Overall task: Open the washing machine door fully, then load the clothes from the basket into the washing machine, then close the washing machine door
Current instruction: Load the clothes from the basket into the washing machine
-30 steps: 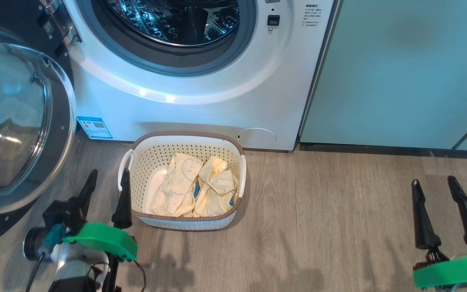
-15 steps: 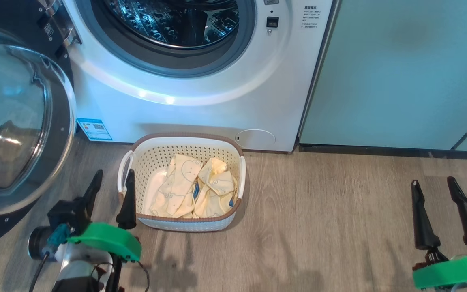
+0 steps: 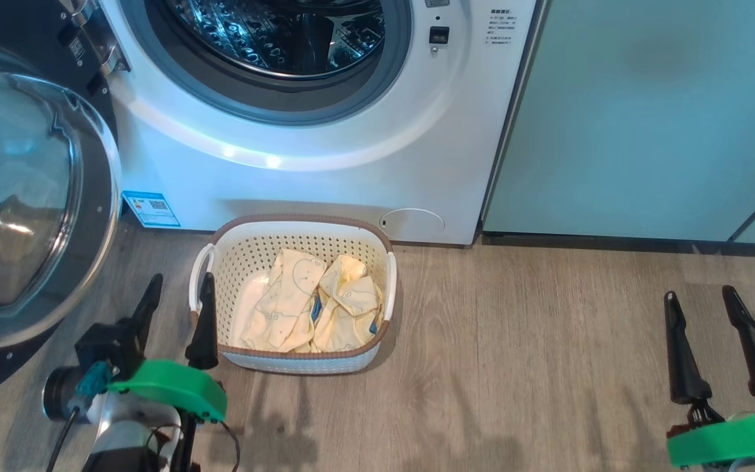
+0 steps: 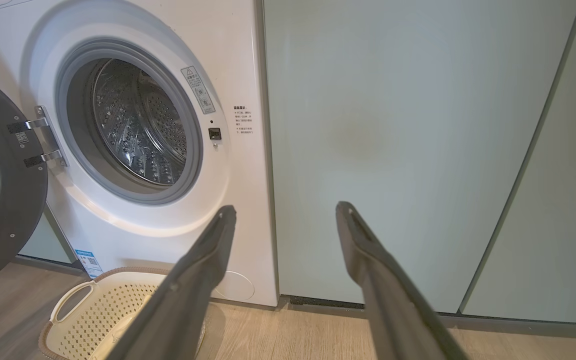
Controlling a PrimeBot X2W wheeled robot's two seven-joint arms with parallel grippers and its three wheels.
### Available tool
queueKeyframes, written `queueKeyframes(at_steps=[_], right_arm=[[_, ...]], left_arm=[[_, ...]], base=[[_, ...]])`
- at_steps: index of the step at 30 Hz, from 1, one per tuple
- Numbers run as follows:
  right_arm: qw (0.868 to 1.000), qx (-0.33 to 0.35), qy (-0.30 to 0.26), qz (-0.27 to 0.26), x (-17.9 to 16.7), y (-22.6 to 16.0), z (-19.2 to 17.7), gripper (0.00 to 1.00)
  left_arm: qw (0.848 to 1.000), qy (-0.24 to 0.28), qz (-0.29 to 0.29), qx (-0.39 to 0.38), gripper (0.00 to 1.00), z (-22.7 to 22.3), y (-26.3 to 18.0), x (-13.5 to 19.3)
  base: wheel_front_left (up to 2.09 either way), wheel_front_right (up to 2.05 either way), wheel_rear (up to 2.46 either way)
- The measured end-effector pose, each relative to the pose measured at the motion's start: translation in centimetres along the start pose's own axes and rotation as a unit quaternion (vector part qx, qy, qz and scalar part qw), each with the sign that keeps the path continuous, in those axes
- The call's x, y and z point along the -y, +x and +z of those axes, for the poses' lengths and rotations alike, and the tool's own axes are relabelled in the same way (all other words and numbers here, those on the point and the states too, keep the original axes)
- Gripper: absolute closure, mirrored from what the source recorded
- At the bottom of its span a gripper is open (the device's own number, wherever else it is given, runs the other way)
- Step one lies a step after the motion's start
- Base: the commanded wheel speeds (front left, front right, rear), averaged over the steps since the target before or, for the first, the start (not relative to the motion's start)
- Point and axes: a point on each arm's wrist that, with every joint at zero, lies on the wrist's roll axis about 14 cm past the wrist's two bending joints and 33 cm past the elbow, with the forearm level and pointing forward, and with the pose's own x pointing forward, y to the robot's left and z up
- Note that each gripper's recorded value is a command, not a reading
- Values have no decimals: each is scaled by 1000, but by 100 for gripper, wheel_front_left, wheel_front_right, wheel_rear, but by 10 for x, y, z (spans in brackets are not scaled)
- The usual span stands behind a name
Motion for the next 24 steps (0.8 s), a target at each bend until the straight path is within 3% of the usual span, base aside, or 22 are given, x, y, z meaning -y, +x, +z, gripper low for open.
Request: queueKeyframes(at_steps=[9, 24], right_arm=[[1000, -4, 1, -2, 1, 1, -3, 0], [1000, -11, 5, 0, -1, 6, -8, 0]], left_arm=[[1000, 5, 1, -7, 0, -5, 1, 0], [1000, 9, -5, -20, 0, -14, 3, 1]], base=[[78, -78, 0], [172, -172, 0]])
